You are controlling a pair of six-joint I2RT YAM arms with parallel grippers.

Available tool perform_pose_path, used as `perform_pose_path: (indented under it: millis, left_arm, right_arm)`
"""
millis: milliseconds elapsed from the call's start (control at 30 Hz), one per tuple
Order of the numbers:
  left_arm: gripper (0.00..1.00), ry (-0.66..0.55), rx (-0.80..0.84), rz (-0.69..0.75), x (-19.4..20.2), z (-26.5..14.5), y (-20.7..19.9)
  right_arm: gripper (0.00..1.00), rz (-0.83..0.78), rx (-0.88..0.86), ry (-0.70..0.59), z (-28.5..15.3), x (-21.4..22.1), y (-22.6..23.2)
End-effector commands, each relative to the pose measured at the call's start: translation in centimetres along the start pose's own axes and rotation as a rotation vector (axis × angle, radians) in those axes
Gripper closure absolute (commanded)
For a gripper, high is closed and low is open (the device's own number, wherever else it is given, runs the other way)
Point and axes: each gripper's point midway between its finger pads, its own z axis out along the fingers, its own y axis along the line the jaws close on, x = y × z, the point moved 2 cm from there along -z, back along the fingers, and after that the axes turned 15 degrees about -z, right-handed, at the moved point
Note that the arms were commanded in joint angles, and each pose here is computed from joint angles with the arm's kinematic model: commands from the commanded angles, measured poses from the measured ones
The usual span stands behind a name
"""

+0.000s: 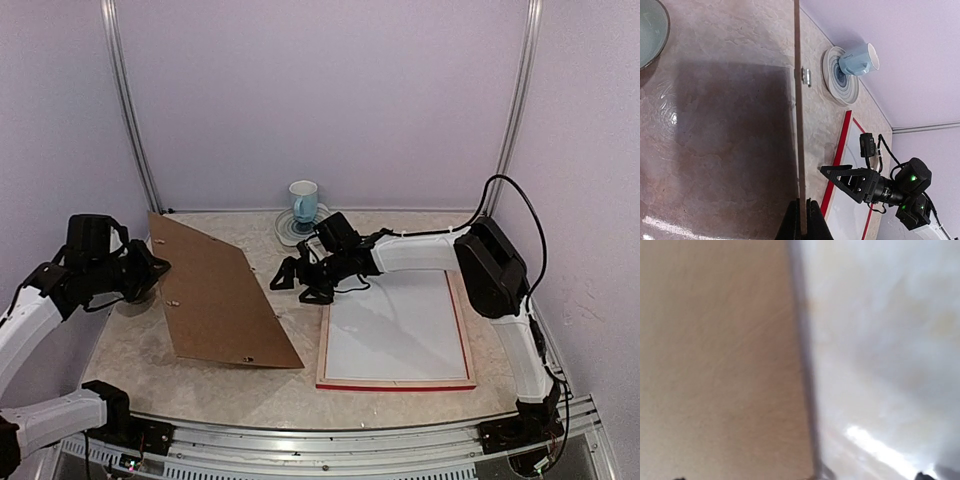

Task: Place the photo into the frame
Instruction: Pick up the backboard from the center of the board, then place the backboard on the frame body.

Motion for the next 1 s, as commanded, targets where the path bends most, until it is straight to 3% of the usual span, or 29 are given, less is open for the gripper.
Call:
perform_pose_path:
  millis: [0, 567, 967]
  left_arm:
    - [1.0, -0.037, 0.111, 0.074, -0.9, -1.7, -3.3]
    - [1.0, 0.026, 0.504, 0.167, 0.4, -5.4, -10.4]
    - [1.0, 0.079, 0.568, 0.17, 1.2, -5.5, -11.0]
  right_arm:
    - [0.01, -0.027, -0.003, -0.067, -3.7, -2.5, 1.0]
    - [0.01, -0.097, -0.172, -0.091, -4.8, -2.0, 2.3]
    - [0.01, -0.108, -0.336, -0.144, -7.1, -2.1, 3.7]
